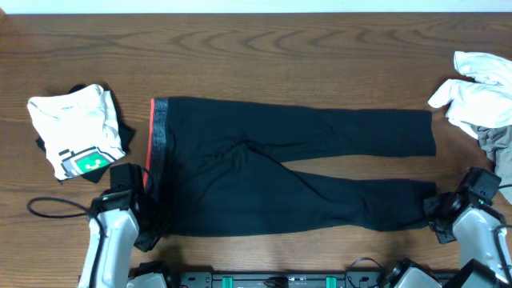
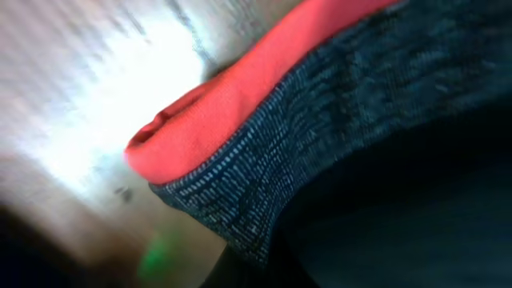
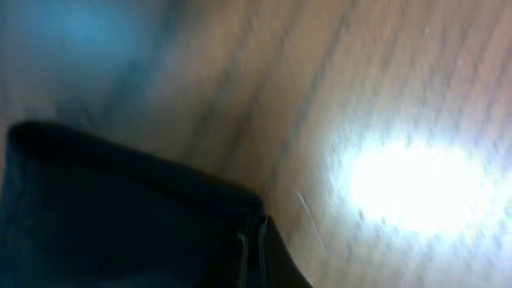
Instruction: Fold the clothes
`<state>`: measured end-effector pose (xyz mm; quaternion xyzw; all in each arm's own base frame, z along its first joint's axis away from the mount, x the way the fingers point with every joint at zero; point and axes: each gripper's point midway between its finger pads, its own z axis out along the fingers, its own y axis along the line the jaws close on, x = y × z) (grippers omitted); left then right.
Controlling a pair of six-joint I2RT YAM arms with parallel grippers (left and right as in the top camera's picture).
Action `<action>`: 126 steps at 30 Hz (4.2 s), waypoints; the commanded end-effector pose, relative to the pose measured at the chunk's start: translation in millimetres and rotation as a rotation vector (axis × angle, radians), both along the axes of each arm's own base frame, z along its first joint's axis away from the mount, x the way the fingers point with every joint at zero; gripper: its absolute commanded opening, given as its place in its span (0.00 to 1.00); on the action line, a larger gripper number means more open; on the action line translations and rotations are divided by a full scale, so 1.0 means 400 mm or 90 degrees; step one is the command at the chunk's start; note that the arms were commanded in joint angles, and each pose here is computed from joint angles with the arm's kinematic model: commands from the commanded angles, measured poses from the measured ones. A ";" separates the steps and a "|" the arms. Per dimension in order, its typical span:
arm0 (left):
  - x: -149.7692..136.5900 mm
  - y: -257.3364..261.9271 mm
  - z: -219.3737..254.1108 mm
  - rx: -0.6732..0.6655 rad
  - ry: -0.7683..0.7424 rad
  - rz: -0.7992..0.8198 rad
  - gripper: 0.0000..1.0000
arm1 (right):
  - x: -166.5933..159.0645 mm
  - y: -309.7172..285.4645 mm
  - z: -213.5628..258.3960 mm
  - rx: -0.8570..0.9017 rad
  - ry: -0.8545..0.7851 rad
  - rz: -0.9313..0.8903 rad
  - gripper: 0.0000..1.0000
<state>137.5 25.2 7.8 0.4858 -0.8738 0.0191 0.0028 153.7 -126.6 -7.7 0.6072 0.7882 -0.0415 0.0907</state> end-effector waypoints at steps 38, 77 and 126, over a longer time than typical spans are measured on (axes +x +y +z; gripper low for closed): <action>0.389 0.098 0.358 0.108 -0.378 -0.099 0.06 | 0.211 -0.104 0.377 -0.049 -0.088 0.174 0.01; 0.613 0.086 0.212 0.117 -0.412 -0.145 0.06 | 0.494 -0.044 0.196 -0.048 -0.118 0.307 0.02; 0.605 0.026 0.108 0.111 -0.340 -0.263 0.44 | 0.553 0.041 0.255 -0.067 -0.179 0.433 0.82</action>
